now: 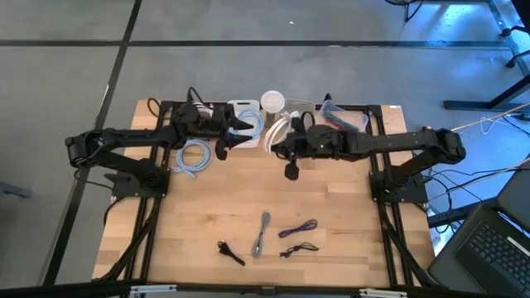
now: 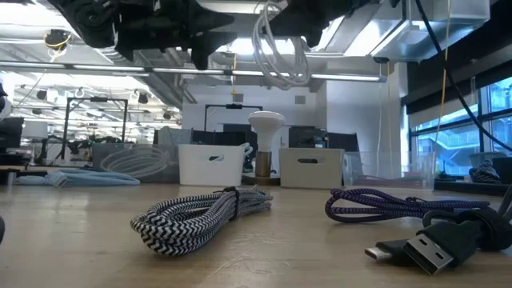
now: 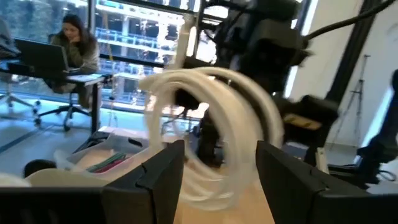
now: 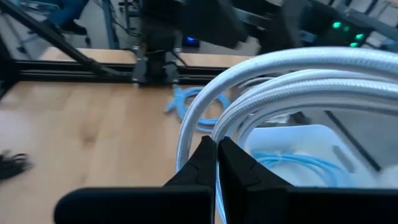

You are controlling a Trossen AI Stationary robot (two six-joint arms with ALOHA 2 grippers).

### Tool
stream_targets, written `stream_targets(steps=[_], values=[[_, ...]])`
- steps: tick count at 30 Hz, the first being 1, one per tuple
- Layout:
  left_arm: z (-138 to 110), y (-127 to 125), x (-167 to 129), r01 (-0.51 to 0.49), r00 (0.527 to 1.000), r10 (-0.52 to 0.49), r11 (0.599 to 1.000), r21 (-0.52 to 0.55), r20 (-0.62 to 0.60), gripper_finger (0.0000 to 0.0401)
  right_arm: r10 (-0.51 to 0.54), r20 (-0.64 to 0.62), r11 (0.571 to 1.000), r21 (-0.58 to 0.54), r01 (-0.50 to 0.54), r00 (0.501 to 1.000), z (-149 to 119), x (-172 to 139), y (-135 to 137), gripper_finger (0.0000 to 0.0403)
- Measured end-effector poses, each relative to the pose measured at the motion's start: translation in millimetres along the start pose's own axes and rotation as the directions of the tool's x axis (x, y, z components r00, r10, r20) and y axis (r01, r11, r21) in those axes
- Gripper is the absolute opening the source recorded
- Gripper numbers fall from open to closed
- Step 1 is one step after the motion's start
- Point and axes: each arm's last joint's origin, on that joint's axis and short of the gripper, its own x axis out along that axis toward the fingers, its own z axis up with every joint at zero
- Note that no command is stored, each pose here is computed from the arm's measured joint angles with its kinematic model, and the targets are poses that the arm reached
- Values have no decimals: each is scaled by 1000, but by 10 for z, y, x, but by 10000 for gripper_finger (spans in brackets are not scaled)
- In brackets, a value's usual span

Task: Pick & Place USB Port
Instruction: Put the white HDMI cable into the black bin

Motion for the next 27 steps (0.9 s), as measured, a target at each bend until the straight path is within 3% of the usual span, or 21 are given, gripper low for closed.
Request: stream_targets(steps=[11,21,27], values=[[134,6,73,1,1000,-1,1000,0,9,271,39,36,999,2,-39,999,15,23,-272,0],[101,133,273,-28,999,28,1000,-4,-23,272,66,111,997,-51,-61,992,83,18,-300,0],[131,172,426,42,998,-43,999,-30,-37,275,37,100,998,-48,-32,994,64,22,-398,0]])
